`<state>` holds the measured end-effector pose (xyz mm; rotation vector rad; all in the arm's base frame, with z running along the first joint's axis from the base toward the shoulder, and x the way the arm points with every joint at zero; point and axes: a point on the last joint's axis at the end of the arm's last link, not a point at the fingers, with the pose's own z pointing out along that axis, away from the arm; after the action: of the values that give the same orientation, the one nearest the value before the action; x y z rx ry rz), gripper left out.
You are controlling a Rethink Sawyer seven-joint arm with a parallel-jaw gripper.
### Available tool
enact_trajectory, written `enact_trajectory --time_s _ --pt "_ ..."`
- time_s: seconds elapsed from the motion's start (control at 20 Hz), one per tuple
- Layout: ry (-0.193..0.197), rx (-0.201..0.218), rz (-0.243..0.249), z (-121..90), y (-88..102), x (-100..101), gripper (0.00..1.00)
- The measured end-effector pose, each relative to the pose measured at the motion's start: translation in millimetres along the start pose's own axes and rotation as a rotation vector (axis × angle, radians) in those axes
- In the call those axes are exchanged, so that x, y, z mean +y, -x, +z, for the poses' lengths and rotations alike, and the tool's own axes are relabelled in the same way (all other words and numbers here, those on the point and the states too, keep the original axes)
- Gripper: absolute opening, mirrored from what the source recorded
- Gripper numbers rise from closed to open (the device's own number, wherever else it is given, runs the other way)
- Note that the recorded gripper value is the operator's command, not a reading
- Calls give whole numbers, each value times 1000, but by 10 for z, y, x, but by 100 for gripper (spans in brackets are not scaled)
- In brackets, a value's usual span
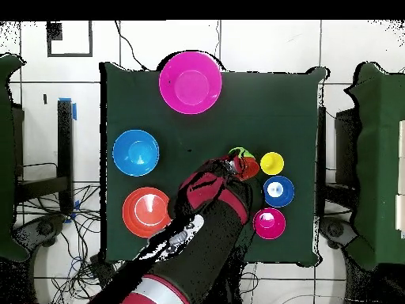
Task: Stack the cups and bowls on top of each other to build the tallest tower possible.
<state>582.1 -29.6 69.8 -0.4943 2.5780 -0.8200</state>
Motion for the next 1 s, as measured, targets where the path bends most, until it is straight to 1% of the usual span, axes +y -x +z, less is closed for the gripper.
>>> enact_trajectory --time_s 0.05,0.1,0.3,0.5,0.65,0.8,0.95,1.0 --pt "3 4 -8 7 -16 42 0" --pt "8 15 -31 36 -69 151 0" --pt "18 34 -55 94 -158 279 0" --pt "29 64 -76 204 -324 394 0" --pt "34 70 -78 251 -402 411 0" --pt "40 47 -67 287 -461 355 0" --pt "43 37 -64 302 -491 326 0" --pt "47 31 -64 321 -546 287 0"
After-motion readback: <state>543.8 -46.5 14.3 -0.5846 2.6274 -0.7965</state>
